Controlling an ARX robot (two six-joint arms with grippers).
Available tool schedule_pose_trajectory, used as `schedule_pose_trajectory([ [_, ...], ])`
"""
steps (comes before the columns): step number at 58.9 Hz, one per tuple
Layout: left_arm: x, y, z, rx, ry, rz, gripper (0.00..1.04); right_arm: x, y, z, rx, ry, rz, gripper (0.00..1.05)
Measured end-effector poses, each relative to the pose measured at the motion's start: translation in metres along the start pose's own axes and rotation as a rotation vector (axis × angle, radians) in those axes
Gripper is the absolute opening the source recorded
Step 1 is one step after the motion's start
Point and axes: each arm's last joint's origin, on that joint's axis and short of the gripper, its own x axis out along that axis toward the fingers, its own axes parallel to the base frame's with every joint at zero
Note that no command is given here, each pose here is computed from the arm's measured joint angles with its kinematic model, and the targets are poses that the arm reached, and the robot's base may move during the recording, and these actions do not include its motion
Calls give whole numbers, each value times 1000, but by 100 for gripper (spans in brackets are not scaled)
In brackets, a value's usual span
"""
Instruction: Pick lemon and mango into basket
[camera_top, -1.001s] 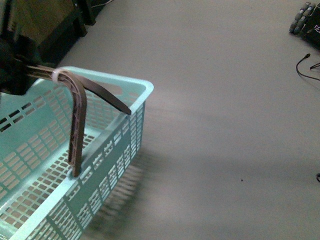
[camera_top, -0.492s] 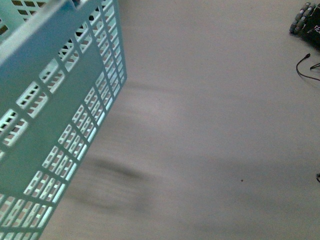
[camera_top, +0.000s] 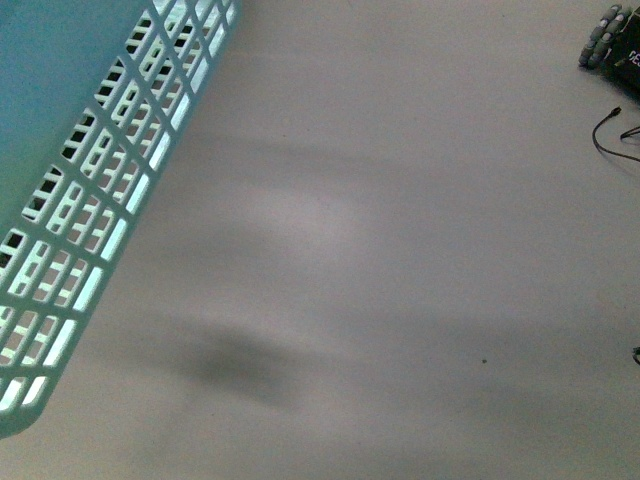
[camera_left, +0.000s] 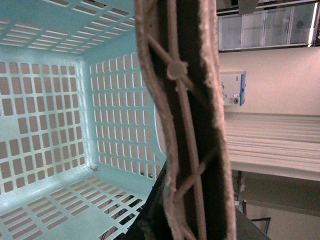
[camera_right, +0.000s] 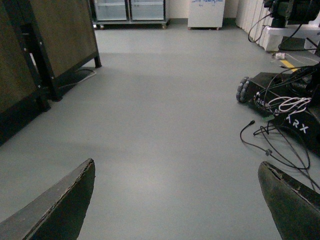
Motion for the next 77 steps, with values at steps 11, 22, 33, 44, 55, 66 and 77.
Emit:
schedule_pose_trajectory([
  [11,0,0,0,3,-1,2,5,0,0,0,0,0,0,96],
  [22,0,0,0,3,-1,2,5,0,0,0,0,0,0,96],
  [33,0,1,0,1,1,4,5,0,0,0,0,0,0,96],
  [44,0,0,0,3,-1,5,5,0,0,0,0,0,2,96],
  [55,0,0,0,2,1,4,5,0,0,0,0,0,2,96],
  [66,0,0,0,3,0,5,5,0,0,0,0,0,2,96],
  [77,0,0,0,3,0,5,5,0,0,0,0,0,2,96],
])
